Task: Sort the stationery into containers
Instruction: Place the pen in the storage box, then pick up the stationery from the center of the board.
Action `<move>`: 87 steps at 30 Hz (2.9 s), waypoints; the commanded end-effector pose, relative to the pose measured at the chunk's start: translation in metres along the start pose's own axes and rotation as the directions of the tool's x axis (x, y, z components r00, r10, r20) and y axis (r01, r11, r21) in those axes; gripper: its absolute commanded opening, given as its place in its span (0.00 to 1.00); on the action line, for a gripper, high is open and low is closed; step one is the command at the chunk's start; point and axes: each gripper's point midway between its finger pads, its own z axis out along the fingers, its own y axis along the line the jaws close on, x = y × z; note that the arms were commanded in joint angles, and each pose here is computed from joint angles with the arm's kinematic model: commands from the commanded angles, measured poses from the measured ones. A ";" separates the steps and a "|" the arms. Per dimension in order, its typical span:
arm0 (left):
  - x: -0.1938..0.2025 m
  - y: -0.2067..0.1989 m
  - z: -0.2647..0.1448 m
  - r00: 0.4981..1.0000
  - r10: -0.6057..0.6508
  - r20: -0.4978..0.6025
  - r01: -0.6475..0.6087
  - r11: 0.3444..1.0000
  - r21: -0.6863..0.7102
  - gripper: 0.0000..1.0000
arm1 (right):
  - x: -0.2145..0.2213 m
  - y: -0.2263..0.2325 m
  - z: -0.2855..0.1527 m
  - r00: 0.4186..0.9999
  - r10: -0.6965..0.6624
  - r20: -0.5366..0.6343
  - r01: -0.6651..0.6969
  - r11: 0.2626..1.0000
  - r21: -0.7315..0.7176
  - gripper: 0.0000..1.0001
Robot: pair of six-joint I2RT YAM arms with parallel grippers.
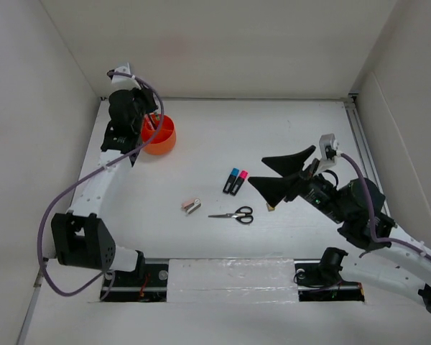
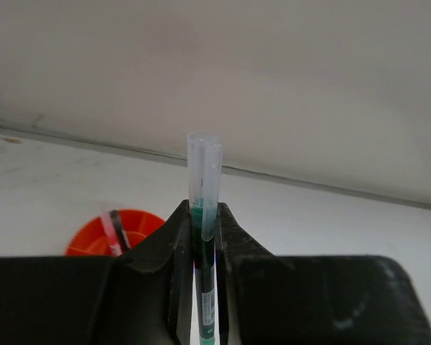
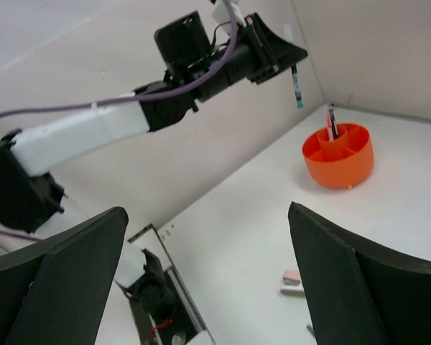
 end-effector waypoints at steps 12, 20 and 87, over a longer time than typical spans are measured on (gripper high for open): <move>-0.013 0.064 0.067 0.966 0.152 0.211 -0.097 0.964 -0.247 0.00 | 0.003 -0.015 -0.086 0.998 0.032 -0.053 -0.027 0.996 0.084 1.00; 0.018 0.064 0.086 0.963 0.135 0.232 -0.091 0.978 -0.190 0.00 | 0.026 -0.023 -0.086 0.993 0.040 -0.111 -0.028 0.994 0.104 1.00; -0.052 0.011 0.067 0.987 0.068 0.145 -0.045 0.987 -0.152 1.00 | 0.070 -0.101 -0.077 0.967 0.095 -0.237 0.044 0.851 0.524 1.00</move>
